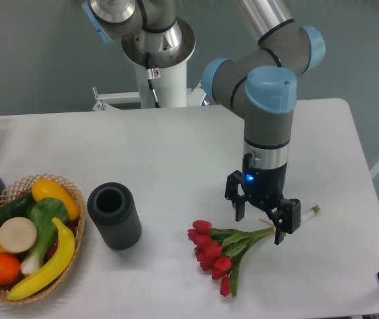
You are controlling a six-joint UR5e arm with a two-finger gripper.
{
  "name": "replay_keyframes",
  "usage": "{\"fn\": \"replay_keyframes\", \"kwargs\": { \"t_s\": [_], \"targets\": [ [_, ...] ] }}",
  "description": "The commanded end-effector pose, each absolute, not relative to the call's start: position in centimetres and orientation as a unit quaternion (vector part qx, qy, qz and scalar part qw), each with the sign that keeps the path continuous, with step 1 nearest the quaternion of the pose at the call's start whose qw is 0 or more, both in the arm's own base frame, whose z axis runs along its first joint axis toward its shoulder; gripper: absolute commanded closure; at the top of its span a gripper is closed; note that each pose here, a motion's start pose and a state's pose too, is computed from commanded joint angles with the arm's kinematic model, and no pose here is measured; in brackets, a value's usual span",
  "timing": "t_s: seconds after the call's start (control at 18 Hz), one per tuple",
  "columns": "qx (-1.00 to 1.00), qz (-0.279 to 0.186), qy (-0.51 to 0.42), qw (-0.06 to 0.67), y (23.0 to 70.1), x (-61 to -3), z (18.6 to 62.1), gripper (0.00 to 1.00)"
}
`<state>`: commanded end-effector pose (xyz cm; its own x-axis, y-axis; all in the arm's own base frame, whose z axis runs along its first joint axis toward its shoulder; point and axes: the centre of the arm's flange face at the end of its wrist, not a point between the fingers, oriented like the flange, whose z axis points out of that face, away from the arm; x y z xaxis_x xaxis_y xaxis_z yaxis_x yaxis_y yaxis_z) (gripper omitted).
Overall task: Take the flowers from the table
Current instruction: 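Lower the open gripper toward the tulip stems near the bunch's end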
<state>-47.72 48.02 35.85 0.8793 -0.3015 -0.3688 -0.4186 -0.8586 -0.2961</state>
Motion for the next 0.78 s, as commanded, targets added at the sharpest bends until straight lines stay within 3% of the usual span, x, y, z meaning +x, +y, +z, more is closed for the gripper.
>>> {"fn": "replay_keyframes", "kwargs": {
  "t_s": [0.56, 0.78],
  "targets": [
    [-0.952, 0.144, 0.198, 0.184, 47.8, -47.9, 34.1, 0.00],
    [-0.964, 0.113, 0.127, 0.203, 47.9, -47.7, 32.8, 0.00]
  ]
}}
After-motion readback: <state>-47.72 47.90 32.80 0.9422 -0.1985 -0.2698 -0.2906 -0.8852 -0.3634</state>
